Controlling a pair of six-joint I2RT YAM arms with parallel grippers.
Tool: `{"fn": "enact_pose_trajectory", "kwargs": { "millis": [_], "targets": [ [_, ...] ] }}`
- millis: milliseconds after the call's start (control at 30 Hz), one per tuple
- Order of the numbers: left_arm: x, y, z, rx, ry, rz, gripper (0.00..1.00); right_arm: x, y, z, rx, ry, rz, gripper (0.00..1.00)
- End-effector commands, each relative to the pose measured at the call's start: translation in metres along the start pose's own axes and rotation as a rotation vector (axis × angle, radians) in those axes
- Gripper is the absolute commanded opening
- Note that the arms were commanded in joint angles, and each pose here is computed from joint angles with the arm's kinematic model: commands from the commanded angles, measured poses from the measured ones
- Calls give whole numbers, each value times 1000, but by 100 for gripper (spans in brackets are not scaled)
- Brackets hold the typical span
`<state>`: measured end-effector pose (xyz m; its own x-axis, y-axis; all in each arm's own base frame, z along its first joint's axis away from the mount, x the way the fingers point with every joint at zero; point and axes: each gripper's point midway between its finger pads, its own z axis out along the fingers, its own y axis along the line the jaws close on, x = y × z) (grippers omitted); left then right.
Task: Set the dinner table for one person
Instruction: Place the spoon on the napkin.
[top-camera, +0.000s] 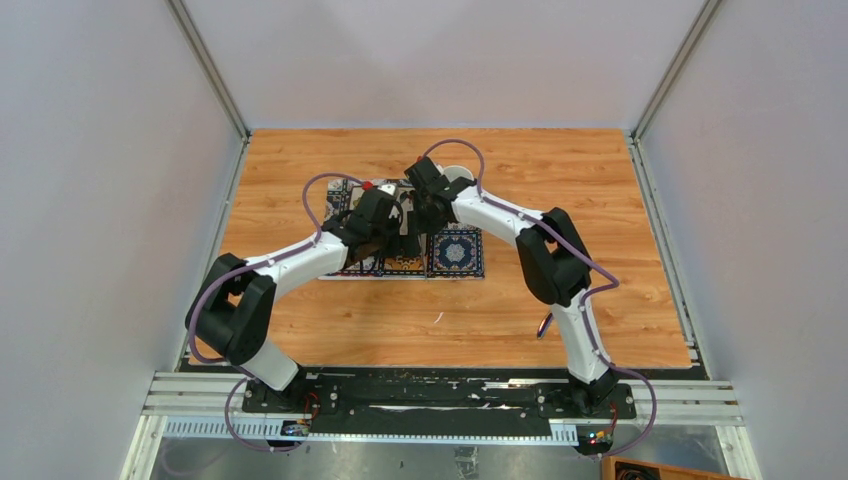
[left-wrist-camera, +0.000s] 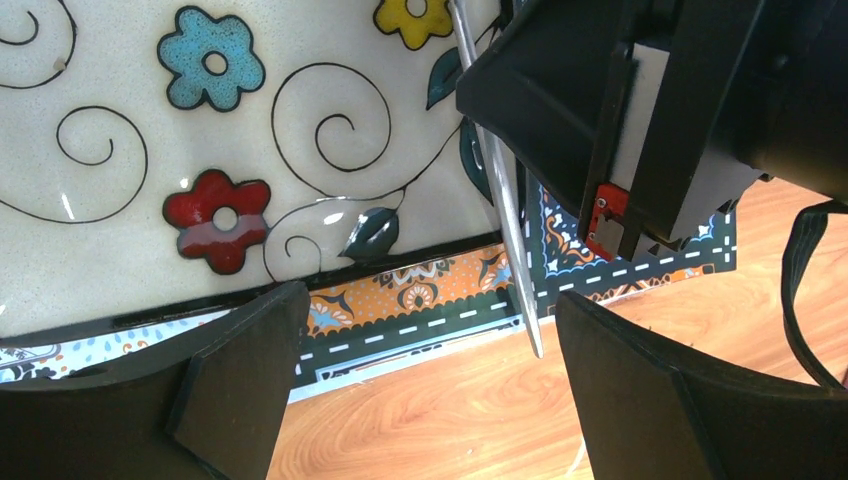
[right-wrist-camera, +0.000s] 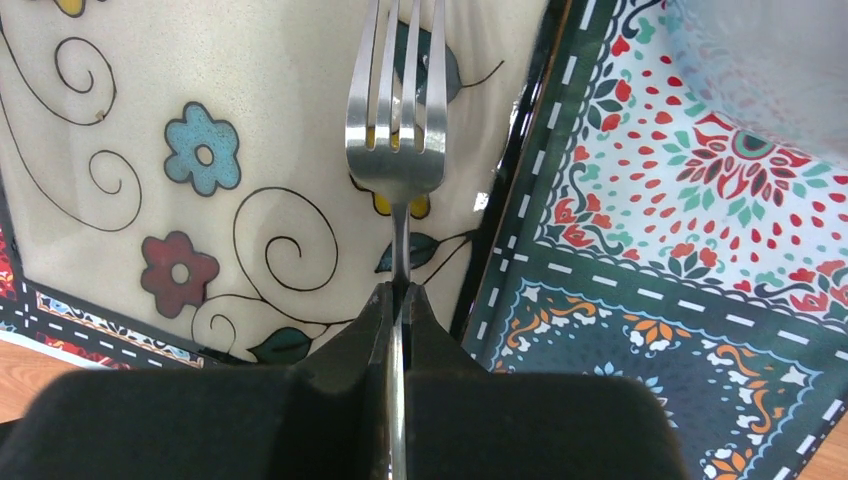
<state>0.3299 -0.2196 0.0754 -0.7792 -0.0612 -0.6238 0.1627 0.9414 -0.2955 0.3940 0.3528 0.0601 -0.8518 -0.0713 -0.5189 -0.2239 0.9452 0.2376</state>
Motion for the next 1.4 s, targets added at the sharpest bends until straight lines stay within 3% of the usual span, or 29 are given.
{"fn": "enact_pose_trajectory", "kwargs": {
  "millis": [0,633,900,1367],
  "targets": [
    [0,6,0,-13,-10,-13,100,2,13,6,-30,13,-24,0],
    [4,8,5,-12,3,-19,100,15,6,23,-9,49,-33,0],
    [5,7,6,-6,8,-22,100,15,1,25,14,48,-39,32],
    [3,-3,12,38,14,-43,100,-6,-9,-2,50,-13,-62,36]
  ]
}}
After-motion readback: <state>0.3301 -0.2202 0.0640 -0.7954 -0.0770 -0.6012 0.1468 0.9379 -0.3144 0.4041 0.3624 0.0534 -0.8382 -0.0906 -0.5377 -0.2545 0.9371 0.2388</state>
